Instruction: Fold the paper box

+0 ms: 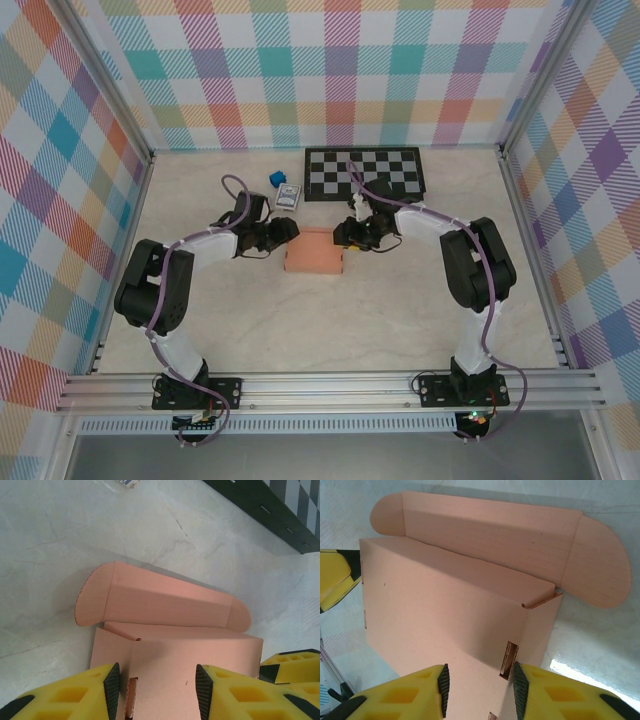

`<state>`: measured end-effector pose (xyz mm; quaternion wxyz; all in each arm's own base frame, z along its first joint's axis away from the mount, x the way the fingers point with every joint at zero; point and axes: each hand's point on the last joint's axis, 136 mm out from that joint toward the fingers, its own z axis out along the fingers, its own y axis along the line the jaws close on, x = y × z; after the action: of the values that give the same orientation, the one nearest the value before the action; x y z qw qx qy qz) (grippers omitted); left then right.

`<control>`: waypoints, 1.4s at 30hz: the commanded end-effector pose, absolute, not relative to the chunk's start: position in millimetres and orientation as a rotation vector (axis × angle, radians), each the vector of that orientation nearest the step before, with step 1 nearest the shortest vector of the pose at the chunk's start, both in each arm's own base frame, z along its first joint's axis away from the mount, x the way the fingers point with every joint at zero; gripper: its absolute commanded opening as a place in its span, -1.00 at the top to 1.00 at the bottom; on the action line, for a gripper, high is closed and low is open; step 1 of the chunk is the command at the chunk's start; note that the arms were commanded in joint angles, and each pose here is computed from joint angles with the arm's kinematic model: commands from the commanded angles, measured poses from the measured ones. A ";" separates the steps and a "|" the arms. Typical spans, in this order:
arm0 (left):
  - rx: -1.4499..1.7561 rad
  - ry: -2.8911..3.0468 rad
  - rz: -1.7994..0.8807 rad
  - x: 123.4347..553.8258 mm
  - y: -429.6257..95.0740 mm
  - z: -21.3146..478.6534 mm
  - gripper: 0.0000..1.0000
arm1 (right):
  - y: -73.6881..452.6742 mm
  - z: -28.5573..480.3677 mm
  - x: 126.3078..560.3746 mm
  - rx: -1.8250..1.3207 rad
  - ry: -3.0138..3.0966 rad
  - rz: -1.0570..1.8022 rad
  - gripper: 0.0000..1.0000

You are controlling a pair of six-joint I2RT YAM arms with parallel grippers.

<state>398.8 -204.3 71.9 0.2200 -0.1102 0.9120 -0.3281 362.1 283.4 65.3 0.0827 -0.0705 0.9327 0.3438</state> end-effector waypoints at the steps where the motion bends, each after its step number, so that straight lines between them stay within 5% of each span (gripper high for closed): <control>1: -0.103 2.375 -1.055 394.2 -230.0 112.8 0.09 | 300.0 96.4 364.4 -0.391 2.640 1.076 0.19; 14: 0.492 1.831 -0.961 368.6 -285.4 180.2 -0.03 | 285.2 136.3 369.3 -0.721 2.145 0.832 0.19; 23: 0.707 1.675 -0.838 333.8 -303.7 146.5 -0.05 | 270.3 118.8 355.0 -0.718 2.042 0.772 0.19; 28: 0.558 1.767 -0.717 344.7 -278.7 147.5 -0.07 | 249.7 126.0 361.0 -0.588 2.135 0.679 0.14; 32: 0.118 2.107 -0.575 376.1 -215.7 155.4 -0.19 | 214.3 125.4 374.1 -0.334 2.418 0.655 0.06; 42: -0.291 2.603 -0.692 364.7 -189.4 77.4 -0.08 | 229.3 91.9 388.1 -0.157 2.756 0.914 0.08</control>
<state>395.7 -203.0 133.3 0.3456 -0.0278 0.8982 -0.2700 416.5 221.5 117.9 0.2346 -0.0800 0.9249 0.2883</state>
